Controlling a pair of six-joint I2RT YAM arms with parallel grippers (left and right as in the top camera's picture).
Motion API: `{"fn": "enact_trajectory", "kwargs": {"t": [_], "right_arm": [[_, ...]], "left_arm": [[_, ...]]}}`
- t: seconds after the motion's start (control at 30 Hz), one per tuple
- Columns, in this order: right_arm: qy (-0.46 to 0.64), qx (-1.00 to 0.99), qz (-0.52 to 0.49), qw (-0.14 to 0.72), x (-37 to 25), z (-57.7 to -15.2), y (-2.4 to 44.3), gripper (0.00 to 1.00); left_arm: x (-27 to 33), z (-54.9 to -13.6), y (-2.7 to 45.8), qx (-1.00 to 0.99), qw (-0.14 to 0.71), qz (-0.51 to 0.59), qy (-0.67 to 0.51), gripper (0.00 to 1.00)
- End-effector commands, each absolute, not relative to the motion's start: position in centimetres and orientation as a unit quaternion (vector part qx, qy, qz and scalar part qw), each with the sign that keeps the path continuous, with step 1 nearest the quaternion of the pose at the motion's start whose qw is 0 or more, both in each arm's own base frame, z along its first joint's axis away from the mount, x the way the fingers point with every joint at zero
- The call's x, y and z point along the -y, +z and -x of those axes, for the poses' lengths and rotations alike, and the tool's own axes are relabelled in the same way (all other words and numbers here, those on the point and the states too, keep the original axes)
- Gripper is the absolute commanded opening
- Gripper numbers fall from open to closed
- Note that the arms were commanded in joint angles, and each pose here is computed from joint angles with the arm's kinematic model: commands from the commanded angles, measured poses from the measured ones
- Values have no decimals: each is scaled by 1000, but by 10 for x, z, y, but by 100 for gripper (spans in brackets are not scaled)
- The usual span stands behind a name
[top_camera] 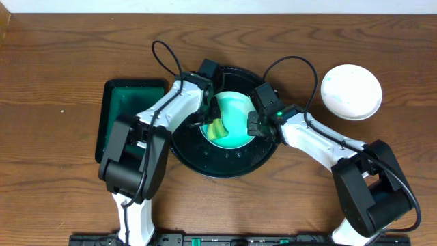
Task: Clean dirty plates on tray and stack at the side
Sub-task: 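Scrub the pale green plate again with the sponge in the left gripper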
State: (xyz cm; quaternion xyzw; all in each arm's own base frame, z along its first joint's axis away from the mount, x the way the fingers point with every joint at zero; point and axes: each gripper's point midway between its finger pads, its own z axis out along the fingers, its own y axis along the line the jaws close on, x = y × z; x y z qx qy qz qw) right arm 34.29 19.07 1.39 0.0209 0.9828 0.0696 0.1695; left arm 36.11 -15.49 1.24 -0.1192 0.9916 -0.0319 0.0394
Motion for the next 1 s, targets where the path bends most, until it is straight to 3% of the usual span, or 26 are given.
{"fn": "enact_trajectory", "kwargs": {"t": [0.0,0.27,0.33,0.4,0.5,0.87,0.93,0.97], "right_arm": [[28,-985,-21,170,-168,-343,8,1],[31,-984,-22,174,-169,-345,9,1],[31,-984,-22,174,-169,-345,9,1],[30,-984,-22,174,-169,-345,9,1],[31,-984,-22,174,-169,-345,9,1],[30,-984,-22,174,-169,-345,9,1],[30,-984,-22,174,-169,-345,9,1],[30,-984,-22,174,-169,-345,9,1]], "left_arm": [[160,-369,46,-989,73,102,-76,7],[186,-364,76,-982,72,69,-161,7],[185,-362,75,-983,69,68,-158,17],[184,-362,75,-983,68,67,-155,51],[179,-363,73,-986,75,61,-139,69],[169,-349,40,-993,39,34,-108,68],[170,-347,31,-993,26,35,-107,65],[173,-346,28,-993,20,34,-113,58]]}}
